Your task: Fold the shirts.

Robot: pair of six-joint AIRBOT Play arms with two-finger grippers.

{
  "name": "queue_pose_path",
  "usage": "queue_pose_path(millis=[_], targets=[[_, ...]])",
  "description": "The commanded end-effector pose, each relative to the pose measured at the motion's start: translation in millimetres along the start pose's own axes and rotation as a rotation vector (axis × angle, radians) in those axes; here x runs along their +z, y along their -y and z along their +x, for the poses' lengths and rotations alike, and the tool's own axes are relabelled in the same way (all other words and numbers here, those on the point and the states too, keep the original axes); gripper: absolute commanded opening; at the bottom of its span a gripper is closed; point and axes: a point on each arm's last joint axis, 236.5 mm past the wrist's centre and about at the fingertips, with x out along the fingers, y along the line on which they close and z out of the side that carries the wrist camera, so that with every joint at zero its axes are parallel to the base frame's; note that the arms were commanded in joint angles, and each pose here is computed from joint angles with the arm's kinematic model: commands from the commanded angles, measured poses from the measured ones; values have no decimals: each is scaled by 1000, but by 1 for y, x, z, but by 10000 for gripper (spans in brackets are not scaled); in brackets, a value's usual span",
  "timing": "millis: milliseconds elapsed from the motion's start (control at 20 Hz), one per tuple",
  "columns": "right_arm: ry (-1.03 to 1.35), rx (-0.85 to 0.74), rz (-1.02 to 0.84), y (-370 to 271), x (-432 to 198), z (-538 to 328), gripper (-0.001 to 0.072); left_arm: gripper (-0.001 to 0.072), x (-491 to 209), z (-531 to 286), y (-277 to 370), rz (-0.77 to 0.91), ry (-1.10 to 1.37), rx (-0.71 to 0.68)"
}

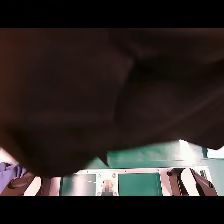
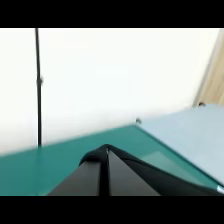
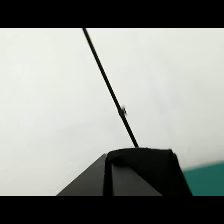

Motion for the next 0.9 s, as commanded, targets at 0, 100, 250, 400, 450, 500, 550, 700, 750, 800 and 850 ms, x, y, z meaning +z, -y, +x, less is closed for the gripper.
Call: queue_pose_path(millis=[0, 100, 250, 400, 450, 500, 550, 700, 750, 800, 850], targets=[[-242, -29, 81, 69, -100, 52, 21, 26, -106, 61, -89, -280, -244, 70], [-389, -55, 154, 109, -183, 86, 21, 26, -193, 97, -138, -410, -381, 109], [-544, -201, 291, 190, -294, 122, 21, 26, -315, 143, -198, -491, -487, 210], [-659, -317, 389, 259, -375, 144, 22, 26, -384, 169, -250, -675, -509, 346], [-686, -330, 402, 274, -392, 152, 22, 26, -395, 176, -265, -691, -491, 373], [-705, -336, 415, 286, -406, 162, 22, 26, -401, 185, -276, -696, -478, 382], [-710, -337, 418, 296, -413, 172, 22, 26, -403, 193, -285, -698, -470, 389], [-697, -293, 404, 305, -408, 208, 22, 26, -392, 220, -303, -680, -441, 377], [-692, -276, 404, 303, -402, 215, 22, 26, -388, 226, -308, -675, -430, 375], [-696, -253, 397, 299, -397, 220, 22, 26, -385, 229, -312, -677, -424, 376], [-707, -238, 398, 295, -395, 220, 22, 26, -388, 230, -312, -678, -432, 373]])
